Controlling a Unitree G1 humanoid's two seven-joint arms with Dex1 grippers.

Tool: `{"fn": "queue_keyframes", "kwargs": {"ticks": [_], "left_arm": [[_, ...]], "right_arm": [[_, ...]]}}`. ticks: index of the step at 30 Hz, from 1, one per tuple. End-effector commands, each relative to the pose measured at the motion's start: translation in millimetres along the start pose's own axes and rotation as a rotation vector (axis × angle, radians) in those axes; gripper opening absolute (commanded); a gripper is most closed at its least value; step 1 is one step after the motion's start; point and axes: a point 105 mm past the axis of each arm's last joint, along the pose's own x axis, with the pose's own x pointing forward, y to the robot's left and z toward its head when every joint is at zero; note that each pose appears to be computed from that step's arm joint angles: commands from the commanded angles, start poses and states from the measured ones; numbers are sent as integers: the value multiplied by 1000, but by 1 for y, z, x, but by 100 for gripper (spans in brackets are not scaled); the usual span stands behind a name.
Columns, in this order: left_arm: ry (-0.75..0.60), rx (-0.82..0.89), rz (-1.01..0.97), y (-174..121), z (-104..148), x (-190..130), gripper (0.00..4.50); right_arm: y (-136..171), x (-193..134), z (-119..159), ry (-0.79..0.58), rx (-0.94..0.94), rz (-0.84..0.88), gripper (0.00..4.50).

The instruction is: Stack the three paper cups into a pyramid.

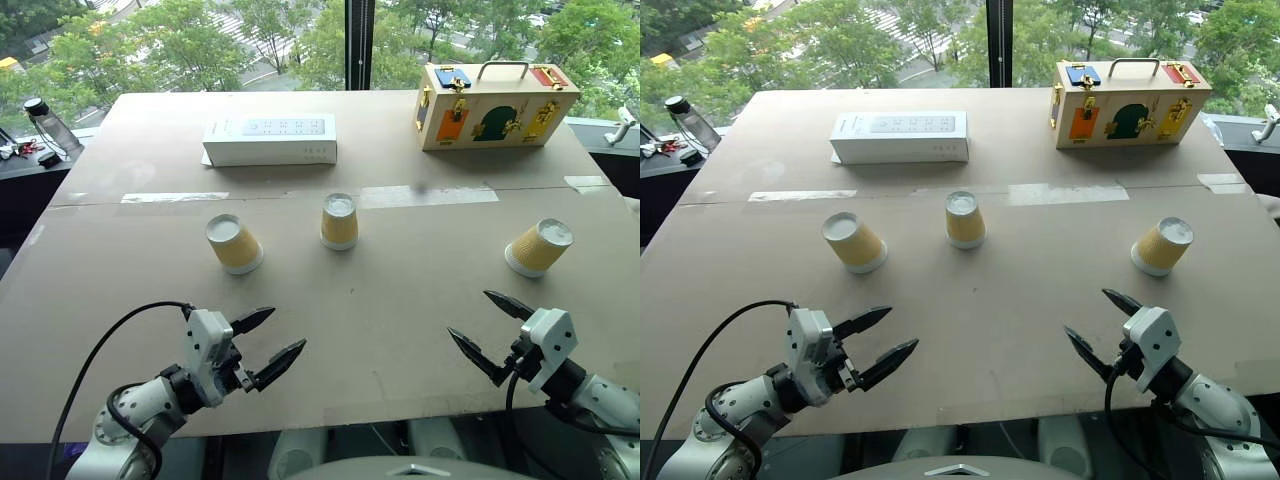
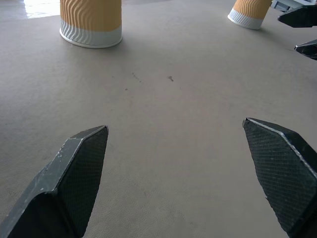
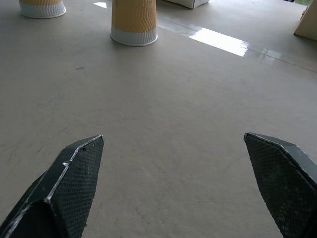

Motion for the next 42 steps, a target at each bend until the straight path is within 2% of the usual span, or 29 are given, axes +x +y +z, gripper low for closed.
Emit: {"fn": "queue_keyframes", "kwargs": {"ticks": [1, 4, 7, 12, 15, 20, 24, 32, 35, 37, 38, 42], "left_arm": [[-68, 45, -23, -2, 24, 8, 448], [-129, 39, -62, 2, 45, 19, 448], [-176, 25, -88, 5, 60, 26, 448], [-203, 153, -295, -17, 82, 33, 448], [-204, 206, -421, -30, 88, 33, 448], [-218, 228, -503, -38, 94, 33, 448], [-219, 226, -506, -40, 95, 35, 448], [-220, 228, -499, -41, 95, 35, 448], [-219, 227, -494, -40, 95, 35, 450], [-216, 223, -487, -39, 93, 35, 450], [-214, 217, -472, -36, 91, 35, 450], [-210, 210, -406, -26, 82, 32, 450]], "right_arm": [[-5, 5, 19, -66, -27, -45, 450], [-27, 15, 53, -185, -69, -184, 450], [-53, 19, 77, -247, -140, -317, 450], [-106, 10, 95, -199, -227, -551, 450], [-128, 0, 85, -105, -203, -636, 450], [-139, -5, 59, -4, -45, -649, 450], [-144, -3, 46, 1, 96, -662, 450], [-157, 3, 31, 13, 178, -684, 450], [-158, 6, 30, 11, 178, -678, 362], [-157, 8, 31, 3, 181, -667, 258], [-154, 12, 35, -9, 167, -646, 226], [-139, 27, 53, -66, 121, -550, 225]]}}
